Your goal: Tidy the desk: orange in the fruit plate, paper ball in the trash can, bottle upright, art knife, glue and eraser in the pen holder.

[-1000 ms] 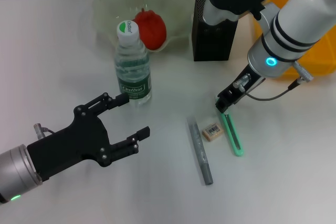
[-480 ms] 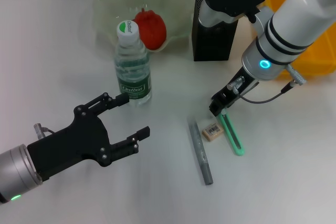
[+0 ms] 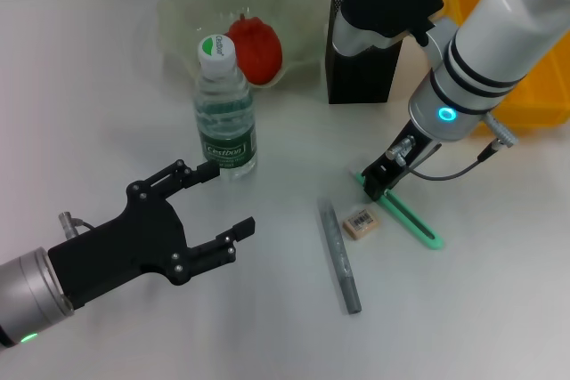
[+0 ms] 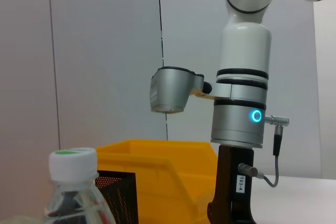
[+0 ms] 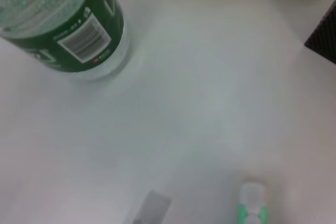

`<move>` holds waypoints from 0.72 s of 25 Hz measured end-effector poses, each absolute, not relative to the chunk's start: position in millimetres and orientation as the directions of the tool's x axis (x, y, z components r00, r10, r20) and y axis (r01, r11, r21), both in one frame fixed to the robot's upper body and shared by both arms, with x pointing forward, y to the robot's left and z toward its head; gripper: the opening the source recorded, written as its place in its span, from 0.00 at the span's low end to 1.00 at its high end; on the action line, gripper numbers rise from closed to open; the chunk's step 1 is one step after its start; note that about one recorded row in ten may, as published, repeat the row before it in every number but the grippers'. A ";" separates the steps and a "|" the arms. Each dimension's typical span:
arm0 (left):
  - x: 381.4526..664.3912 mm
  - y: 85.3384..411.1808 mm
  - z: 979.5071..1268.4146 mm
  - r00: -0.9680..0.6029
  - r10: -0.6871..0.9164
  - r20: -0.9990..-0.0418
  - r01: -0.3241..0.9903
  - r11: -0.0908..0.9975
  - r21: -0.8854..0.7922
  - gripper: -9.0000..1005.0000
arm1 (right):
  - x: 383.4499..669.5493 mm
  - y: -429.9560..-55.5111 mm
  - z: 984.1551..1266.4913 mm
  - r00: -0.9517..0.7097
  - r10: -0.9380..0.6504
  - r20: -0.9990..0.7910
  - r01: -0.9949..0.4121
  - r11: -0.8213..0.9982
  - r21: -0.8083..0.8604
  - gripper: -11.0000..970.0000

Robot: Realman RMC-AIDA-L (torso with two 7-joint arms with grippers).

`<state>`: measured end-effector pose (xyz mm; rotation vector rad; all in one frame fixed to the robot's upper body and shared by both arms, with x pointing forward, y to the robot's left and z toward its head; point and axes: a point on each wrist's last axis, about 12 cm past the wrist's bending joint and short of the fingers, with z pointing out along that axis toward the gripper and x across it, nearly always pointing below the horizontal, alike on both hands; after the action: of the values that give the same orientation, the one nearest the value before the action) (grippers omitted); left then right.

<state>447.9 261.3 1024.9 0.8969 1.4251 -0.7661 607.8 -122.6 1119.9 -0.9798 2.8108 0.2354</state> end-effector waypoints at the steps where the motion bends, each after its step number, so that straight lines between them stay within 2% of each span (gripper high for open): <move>1: 447.9 261.2 1024.6 0.024 0.078 -0.997 0.874 0.482 0.059 0.78 | 607.8 -122.2 1120.1 -0.772 -0.604 -0.198 -0.629 0.772 0.095 0.34; 4: 447.7 261.1 1024.5 0.024 0.077 -0.997 0.875 0.482 0.058 0.78 | 607.4 -120.0 1123.6 -0.759 -0.614 -0.214 -0.641 0.762 0.089 0.34; 10: 447.8 261.1 1024.7 0.024 0.075 -0.997 0.874 0.483 0.057 0.78 | 607.7 -122.2 1130.5 -0.753 -0.610 -0.248 -0.644 0.760 0.089 0.18; 12: 447.8 261.3 1025.0 0.025 0.073 -0.997 0.874 0.483 0.058 0.78 | 605.7 -126.5 1147.9 -0.741 -0.595 -0.311 -0.649 0.754 0.103 0.18; 13: 447.8 261.2 1025.2 0.026 0.072 -0.997 0.874 0.482 0.058 0.78 | 605.7 -126.5 1147.9 -0.741 -0.595 -0.311 -0.649 0.754 0.103 0.19; 18: 449.6 260.7 1026.3 0.030 0.072 -0.997 0.876 0.478 0.061 0.78 | 602.1 -152.0 1207.4 -0.637 -0.486 -0.598 -0.655 0.751 0.088 0.19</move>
<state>449.6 260.7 1026.3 0.8969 1.4156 -0.7704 602.1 -152.0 1207.4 -0.8568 2.3906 0.4017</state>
